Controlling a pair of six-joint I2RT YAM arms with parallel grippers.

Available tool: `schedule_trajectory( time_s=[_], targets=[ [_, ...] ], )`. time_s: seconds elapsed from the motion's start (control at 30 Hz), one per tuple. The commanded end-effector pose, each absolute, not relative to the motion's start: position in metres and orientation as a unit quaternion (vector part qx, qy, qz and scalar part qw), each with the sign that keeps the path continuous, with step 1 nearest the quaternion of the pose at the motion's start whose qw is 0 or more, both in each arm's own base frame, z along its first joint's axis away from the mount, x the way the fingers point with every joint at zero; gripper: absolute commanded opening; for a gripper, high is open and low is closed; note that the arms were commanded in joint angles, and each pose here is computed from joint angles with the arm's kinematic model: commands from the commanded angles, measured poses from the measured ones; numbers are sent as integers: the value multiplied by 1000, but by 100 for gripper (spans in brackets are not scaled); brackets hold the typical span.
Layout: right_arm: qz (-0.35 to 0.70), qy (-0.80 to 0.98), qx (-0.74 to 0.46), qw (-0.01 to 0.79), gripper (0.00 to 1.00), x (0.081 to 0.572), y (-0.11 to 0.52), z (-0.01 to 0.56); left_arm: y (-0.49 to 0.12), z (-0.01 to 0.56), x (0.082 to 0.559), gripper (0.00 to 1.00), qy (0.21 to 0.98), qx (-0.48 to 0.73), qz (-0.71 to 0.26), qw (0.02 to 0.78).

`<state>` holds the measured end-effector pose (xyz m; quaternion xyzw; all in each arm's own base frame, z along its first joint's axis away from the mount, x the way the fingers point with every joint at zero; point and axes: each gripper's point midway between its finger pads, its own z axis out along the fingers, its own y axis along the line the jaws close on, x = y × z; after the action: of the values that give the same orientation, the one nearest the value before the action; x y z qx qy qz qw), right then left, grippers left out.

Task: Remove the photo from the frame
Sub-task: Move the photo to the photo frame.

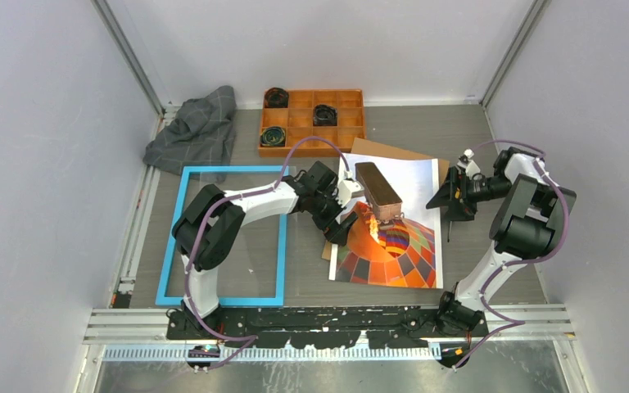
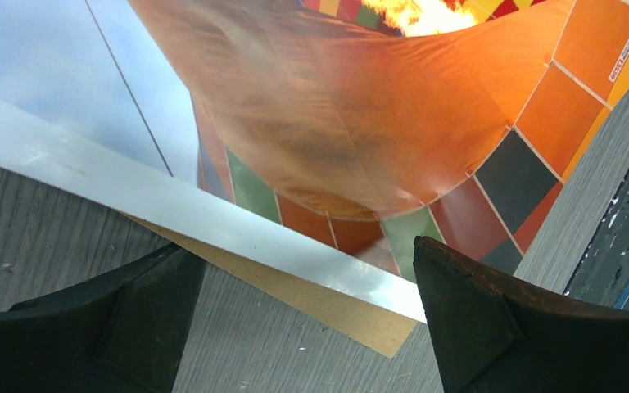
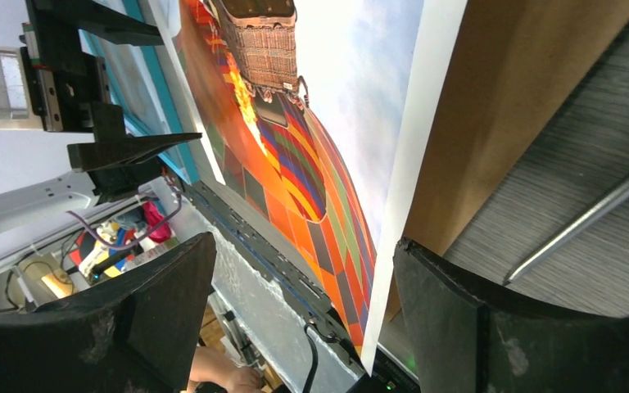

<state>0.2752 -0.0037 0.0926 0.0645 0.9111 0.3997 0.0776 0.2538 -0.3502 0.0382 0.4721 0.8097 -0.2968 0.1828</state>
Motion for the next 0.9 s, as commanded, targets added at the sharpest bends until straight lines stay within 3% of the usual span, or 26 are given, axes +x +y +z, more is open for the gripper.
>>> schedule_trajectory(
  time_s=[0.0,0.37,0.87],
  targets=[
    [435,895,57,81,84,279,5,102,-348,17,244,100,818,470,-296,150],
    [487,867,84,62,84,287,14,88,-347,8,242,100,822,468,-295,137],
    [385,916,93,68,87,289,-7,72,-346,4,241,100,825,466,-294,128]
  ],
)
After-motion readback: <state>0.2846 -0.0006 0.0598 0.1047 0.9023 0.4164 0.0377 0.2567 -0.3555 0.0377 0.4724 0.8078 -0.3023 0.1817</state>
